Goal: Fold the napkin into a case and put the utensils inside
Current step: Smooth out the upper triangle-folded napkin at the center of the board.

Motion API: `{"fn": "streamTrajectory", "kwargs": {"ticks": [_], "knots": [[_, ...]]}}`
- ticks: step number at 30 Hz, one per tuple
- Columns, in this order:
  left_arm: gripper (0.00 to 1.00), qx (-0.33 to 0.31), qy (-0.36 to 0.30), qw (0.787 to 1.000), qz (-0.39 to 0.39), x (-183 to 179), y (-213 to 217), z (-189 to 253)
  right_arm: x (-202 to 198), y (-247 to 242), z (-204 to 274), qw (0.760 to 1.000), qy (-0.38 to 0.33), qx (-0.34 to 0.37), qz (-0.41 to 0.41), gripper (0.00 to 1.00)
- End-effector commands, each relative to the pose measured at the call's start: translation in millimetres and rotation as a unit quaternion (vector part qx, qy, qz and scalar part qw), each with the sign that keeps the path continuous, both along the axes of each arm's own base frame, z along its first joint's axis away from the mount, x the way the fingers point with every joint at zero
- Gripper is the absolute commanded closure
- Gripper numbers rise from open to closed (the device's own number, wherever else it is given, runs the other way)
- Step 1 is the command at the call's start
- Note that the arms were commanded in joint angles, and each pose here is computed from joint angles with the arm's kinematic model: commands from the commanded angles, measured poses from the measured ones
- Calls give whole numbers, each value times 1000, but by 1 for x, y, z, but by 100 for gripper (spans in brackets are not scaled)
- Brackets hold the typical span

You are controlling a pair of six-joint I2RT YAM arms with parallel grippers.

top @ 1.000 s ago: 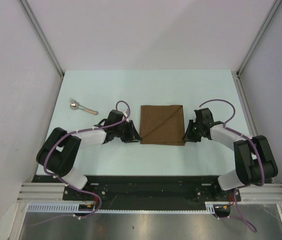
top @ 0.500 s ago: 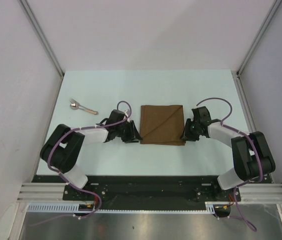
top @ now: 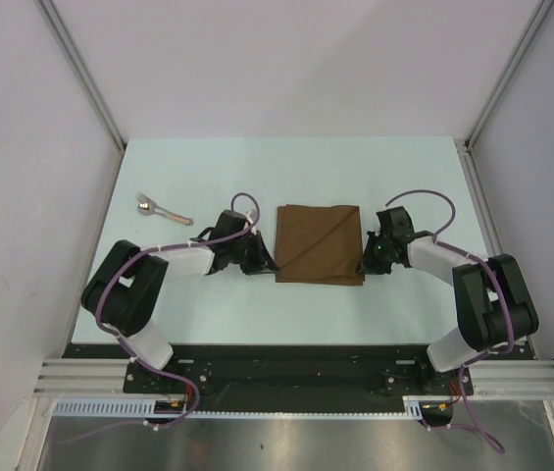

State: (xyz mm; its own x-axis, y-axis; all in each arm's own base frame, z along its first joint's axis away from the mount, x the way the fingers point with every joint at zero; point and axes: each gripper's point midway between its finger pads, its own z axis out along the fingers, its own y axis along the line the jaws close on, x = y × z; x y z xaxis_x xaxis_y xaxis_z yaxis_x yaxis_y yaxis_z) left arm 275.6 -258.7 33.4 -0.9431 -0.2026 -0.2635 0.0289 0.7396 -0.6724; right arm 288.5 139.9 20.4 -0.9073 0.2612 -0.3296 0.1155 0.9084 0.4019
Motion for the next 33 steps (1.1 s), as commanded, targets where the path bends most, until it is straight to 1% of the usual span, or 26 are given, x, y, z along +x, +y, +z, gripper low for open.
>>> {"fn": "streamTrajectory", "kwargs": {"ticks": [1,4,7,14,18,22,27,28,30,31,32,33], "knots": [[99,-23,-38,999,-3,21,-10,26,17,3,38,999,-48,4,3,100],[100,-27,-41,999,-5,16,-9,32,11,0,54,998,-61,8,2,100],[100,-31,-40,999,-6,8,-6,35,2,-3,57,998,-57,12,4,100],[100,-33,-19,999,-8,-10,-4,23,-23,-9,36,1000,-29,11,2,100],[100,-33,-7,999,-11,-14,-6,13,-29,-14,23,1000,-20,6,-2,100],[100,-32,-6,999,-12,-16,-8,9,-28,-20,13,1000,-15,0,-7,100],[100,-39,-5,999,-17,-17,-12,8,-17,-23,7,1000,-19,-6,-6,100],[96,-40,-4,999,-21,-17,-14,9,-15,-24,7,1000,-20,-6,-6,100],[86,-37,2,999,-25,-21,-13,9,-13,-25,6,1000,-15,-9,-2,100],[71,-34,2,999,-26,-25,-10,8,-15,-26,5,1000,-9,-13,0,96],[63,-27,-4,999,-20,-26,-5,12,-16,-26,5,1000,-6,-14,3,89],[55,-19,-9,1000,-16,-26,0,16,-16,-27,9,1000,-11,-19,10,77]]}}
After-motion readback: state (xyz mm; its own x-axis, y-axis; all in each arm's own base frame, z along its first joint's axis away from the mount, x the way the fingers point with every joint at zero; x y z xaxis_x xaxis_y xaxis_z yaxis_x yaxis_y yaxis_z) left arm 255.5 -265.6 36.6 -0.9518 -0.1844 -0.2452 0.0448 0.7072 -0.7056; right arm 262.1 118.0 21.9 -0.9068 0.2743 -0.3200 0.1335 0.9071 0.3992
